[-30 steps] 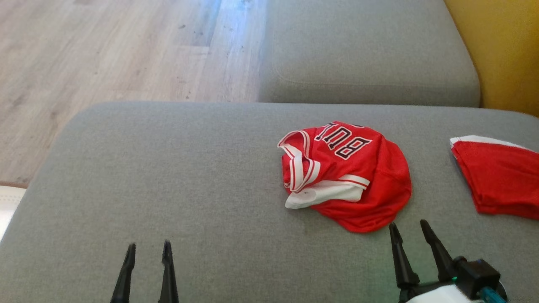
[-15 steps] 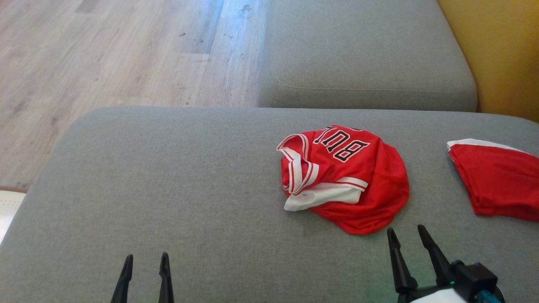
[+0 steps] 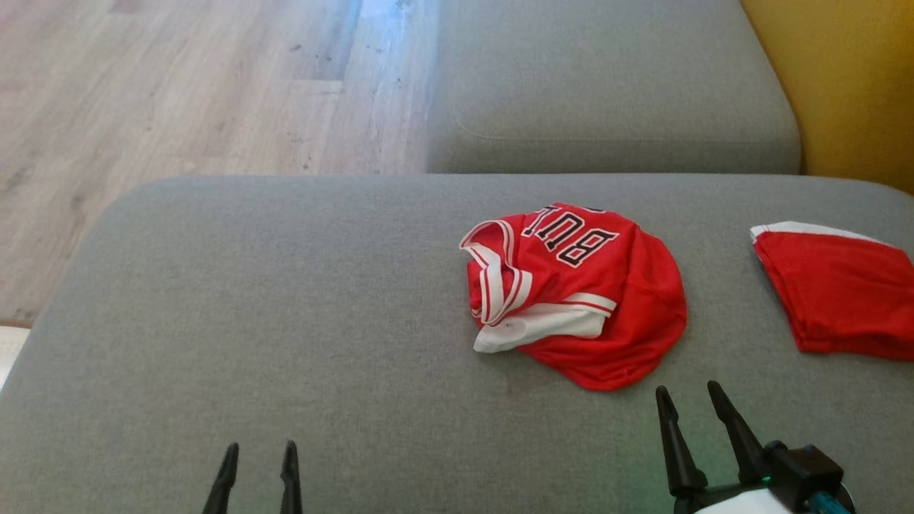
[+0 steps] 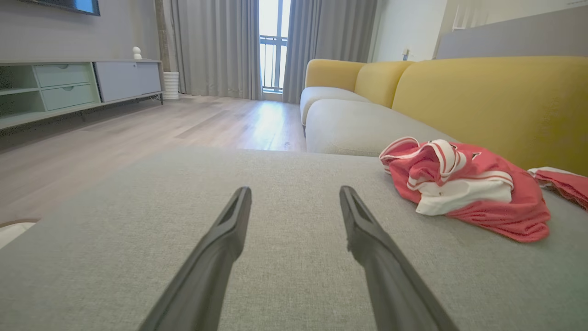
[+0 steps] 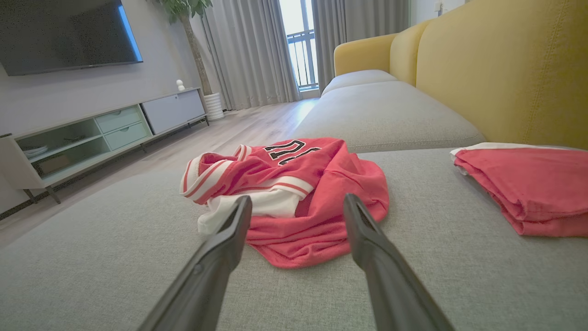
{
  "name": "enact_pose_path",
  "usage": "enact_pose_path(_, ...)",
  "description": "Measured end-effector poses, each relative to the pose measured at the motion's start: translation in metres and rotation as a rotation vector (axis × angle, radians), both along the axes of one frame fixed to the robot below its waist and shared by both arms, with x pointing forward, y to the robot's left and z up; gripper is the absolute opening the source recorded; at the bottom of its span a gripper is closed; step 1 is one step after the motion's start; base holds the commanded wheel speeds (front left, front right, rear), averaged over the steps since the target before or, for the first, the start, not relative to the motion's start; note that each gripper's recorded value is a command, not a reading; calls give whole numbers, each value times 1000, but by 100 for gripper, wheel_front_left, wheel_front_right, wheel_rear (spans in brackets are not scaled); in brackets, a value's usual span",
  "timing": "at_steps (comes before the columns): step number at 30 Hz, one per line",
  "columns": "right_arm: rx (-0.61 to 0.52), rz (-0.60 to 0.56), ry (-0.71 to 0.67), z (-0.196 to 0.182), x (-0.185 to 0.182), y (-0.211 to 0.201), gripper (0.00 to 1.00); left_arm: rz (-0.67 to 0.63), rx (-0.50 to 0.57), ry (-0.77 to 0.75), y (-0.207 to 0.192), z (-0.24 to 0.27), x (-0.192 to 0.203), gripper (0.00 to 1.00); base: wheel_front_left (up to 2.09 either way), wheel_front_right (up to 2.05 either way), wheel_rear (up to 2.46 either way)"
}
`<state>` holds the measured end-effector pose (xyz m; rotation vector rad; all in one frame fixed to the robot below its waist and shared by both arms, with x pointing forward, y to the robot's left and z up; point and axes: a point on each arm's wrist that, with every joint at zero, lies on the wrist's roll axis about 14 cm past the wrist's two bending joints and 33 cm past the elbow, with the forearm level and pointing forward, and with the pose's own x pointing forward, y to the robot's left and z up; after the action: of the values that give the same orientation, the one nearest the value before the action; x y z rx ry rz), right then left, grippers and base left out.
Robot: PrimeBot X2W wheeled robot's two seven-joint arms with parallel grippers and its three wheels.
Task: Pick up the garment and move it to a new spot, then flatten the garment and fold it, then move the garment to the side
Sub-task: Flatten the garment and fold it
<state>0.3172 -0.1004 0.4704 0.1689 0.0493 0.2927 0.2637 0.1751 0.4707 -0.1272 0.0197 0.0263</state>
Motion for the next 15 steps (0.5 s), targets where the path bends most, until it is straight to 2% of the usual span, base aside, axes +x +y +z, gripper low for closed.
enact_pose_path(6, -4, -18, 18, -5, 2, -5, 100, -128, -5, 50, -30, -14, 17, 100, 0, 0, 0)
enact_pose_path(15, -22, -43, 32, -10, 21, -12, 100, -395, 37, 104, -96, -30, 78, 100, 0, 0, 0)
